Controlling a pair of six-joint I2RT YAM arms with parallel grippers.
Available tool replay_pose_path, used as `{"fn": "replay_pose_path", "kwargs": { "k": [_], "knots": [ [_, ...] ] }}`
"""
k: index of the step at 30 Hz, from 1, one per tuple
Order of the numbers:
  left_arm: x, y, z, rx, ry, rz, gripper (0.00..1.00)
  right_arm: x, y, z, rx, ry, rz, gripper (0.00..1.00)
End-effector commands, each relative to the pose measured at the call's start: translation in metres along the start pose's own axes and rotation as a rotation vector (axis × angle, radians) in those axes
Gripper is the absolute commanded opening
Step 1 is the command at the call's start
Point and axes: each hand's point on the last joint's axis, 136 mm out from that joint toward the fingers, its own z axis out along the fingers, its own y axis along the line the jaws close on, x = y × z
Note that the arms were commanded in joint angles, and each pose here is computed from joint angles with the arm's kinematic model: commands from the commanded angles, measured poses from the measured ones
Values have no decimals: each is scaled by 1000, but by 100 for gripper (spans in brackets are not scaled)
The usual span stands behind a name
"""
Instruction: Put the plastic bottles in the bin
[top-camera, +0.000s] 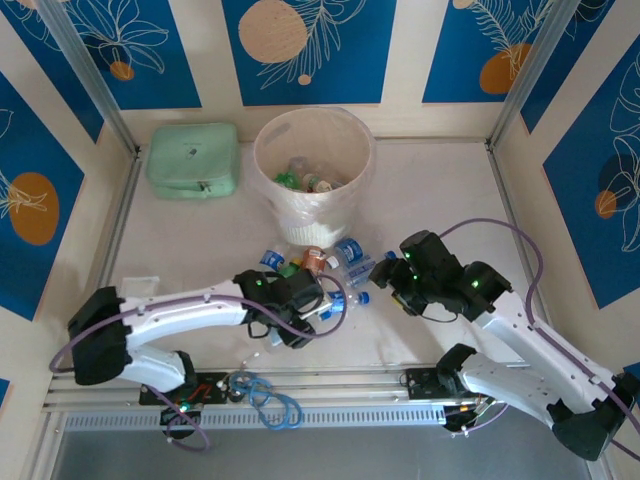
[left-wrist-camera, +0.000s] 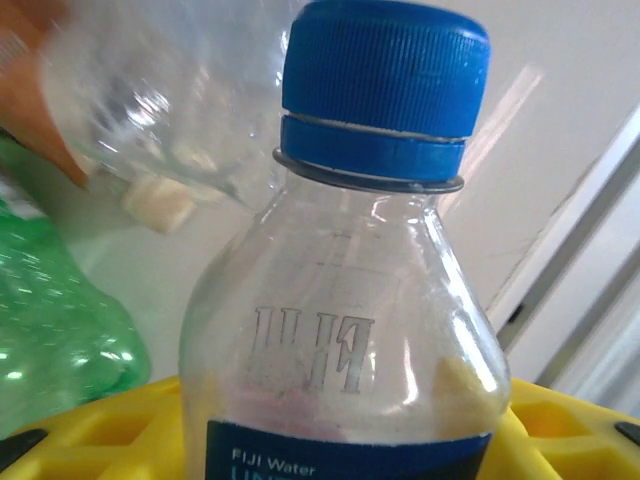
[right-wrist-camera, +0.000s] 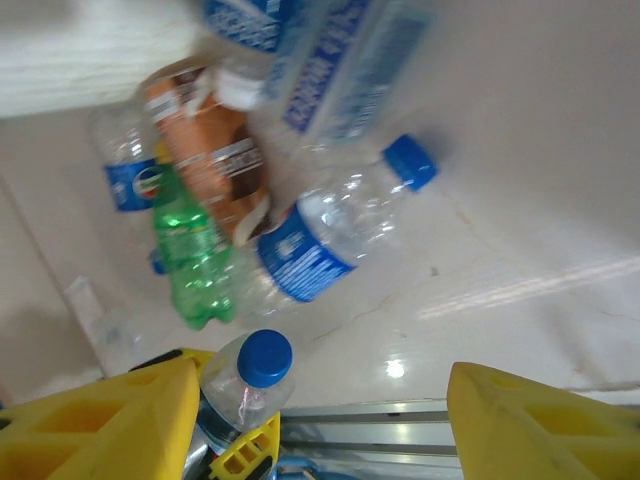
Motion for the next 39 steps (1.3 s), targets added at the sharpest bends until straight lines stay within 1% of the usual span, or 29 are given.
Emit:
{"fn": "replay_pose_path", "kwargs": {
  "k": [1,4,8,13,17,22,23,25,26,30,32,35,39],
  "knots": [
    [-22,0,-39,9,-114,-13,55,0,43,-16,-161,-34,-132,66],
    [-37,1,-64,45,-201,-47,55,9,69,-22,-258,-16,-228,62],
    [-54,-4,-92,148,-301,-91,55,24,96,-30,-343,8,-345,58],
    [-65,-15,-110,261,-362,-113,51,46,126,-40,-430,40,-475,54],
    [-70,-13,-118,288,-398,-135,51,52,131,-36,-404,45,-511,53],
    [-75,-12,-129,311,-436,-144,51,51,130,-32,-382,37,-504,50],
    [-75,-12,-130,313,-440,-144,51,50,130,-33,-380,34,-503,50],
    [-76,-11,-132,320,-448,-146,51,50,130,-33,-373,35,-505,58],
    [-76,-11,-133,322,-452,-150,51,51,131,-32,-372,39,-509,60],
    [-79,-8,-137,328,-470,-157,50,55,132,-28,-352,47,-525,61],
    [-80,-7,-138,332,-478,-161,50,56,132,-27,-350,48,-528,60],
    [-82,-7,-140,339,-484,-164,49,55,133,-27,-351,41,-525,53],
    [-82,-6,-142,351,-496,-171,49,54,132,-27,-348,35,-525,51]
  ]
}}
